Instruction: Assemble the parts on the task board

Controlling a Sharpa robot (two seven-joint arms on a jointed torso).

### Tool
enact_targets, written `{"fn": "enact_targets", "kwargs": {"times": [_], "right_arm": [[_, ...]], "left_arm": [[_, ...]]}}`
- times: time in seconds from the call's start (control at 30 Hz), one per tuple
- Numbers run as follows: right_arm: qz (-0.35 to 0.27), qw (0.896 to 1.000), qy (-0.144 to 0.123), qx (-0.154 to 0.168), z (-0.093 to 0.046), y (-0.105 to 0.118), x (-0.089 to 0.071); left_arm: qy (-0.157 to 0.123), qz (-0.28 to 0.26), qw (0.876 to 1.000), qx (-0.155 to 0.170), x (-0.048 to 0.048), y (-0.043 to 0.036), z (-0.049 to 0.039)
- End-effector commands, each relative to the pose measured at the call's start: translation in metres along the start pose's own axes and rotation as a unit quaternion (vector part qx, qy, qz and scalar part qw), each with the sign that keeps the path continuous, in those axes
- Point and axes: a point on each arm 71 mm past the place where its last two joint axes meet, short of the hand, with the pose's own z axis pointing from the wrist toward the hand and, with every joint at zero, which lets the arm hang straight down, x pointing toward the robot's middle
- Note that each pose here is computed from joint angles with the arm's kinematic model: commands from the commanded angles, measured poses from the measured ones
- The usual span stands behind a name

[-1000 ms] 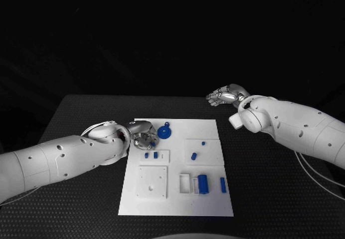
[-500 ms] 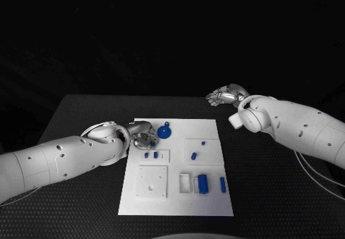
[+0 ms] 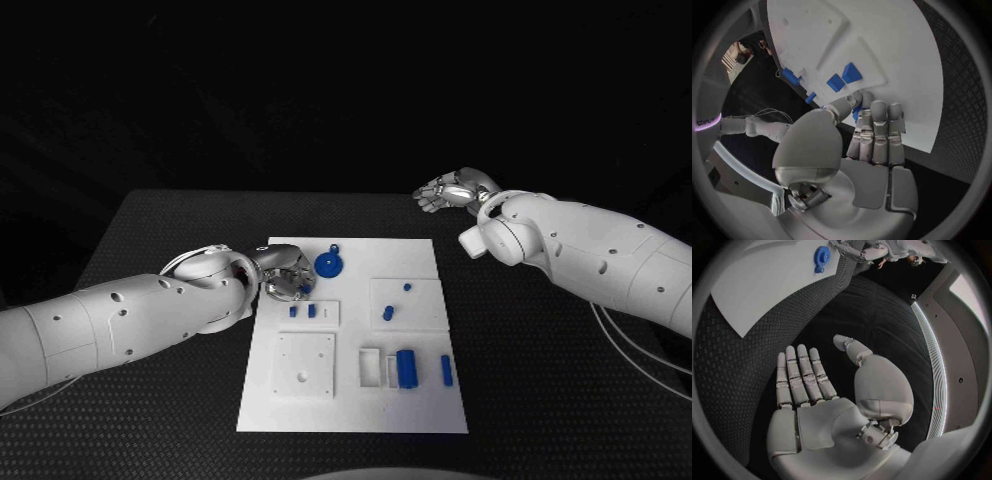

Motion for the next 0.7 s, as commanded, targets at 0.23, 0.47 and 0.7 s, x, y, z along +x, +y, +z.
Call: {"fn": "enact_targets", "kwargs": {"times": [0.23, 0.47, 0.7], "right_arm": [[-0.001, 1.000, 0.006, -0.004, 0.000, 0.000, 0.000], [-0.011, 1.000, 0.005, -0.002, -0.002, -0.003, -0.002], [-0.014, 1.000, 0.003, 0.001, -0.004, -0.007, -0.004]], "left_arm": [[0.022, 0.005, 0.999, -0.027, 0.0074, 0.0128, -0.0040], [0.020, 0.005, 0.999, -0.035, 0.0042, 0.0243, -0.0075], [0.011, 0.002, 0.999, -0.044, 0.0006, 0.0353, -0.0120]]}}
